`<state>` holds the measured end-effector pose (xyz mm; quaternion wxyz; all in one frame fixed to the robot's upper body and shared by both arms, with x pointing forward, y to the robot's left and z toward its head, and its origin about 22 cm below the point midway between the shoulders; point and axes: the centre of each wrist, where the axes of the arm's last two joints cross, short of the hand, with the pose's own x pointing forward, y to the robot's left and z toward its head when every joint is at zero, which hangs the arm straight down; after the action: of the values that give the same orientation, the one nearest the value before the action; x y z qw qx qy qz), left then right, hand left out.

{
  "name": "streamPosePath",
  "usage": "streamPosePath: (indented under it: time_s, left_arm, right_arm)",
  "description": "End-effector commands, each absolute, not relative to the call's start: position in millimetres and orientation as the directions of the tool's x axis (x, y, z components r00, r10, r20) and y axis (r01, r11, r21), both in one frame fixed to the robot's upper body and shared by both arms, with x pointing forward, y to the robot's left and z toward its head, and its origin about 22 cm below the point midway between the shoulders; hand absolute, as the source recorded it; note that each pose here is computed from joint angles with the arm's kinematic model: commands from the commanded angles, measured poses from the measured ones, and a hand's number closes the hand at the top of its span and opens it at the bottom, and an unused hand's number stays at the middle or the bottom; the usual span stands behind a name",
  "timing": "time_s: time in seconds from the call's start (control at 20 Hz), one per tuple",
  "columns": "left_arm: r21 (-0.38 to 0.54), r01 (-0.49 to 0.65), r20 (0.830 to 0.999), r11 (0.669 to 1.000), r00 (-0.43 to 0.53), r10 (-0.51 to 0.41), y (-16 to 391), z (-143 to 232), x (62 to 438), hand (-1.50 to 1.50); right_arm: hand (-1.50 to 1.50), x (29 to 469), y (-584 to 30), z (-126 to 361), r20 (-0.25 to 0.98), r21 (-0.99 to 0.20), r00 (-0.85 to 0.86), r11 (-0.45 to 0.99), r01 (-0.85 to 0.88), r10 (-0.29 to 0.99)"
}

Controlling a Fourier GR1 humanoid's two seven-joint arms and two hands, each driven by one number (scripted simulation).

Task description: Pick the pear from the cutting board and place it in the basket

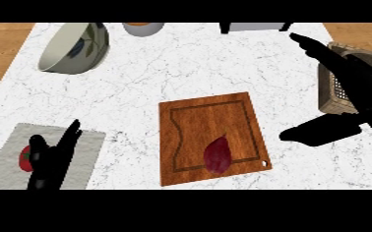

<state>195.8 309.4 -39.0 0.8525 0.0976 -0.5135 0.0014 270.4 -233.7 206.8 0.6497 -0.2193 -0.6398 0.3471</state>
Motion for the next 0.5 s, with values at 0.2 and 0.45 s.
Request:
streamPosePath:
  time_s: [0.2, 0.45]
  left_arm:
    - [0.146, -0.091, 0.831, 0.985, 0.552, -0.072, 300.3, -54.1, 187.6, 0.00]
    - [0.151, -0.072, 0.843, 0.986, 0.530, -0.090, 312.8, -52.1, 195.8, 0.00]
  right_arm:
    - [-1.50, 229.5, -257.3, 268.4, 0.530, -0.765, 0.014, 0.485, -0.424, 0.848]
    - [-1.50, 209.9, -261.0, 278.6, 0.535, -0.753, 0.044, 0.499, -0.430, 0.844]
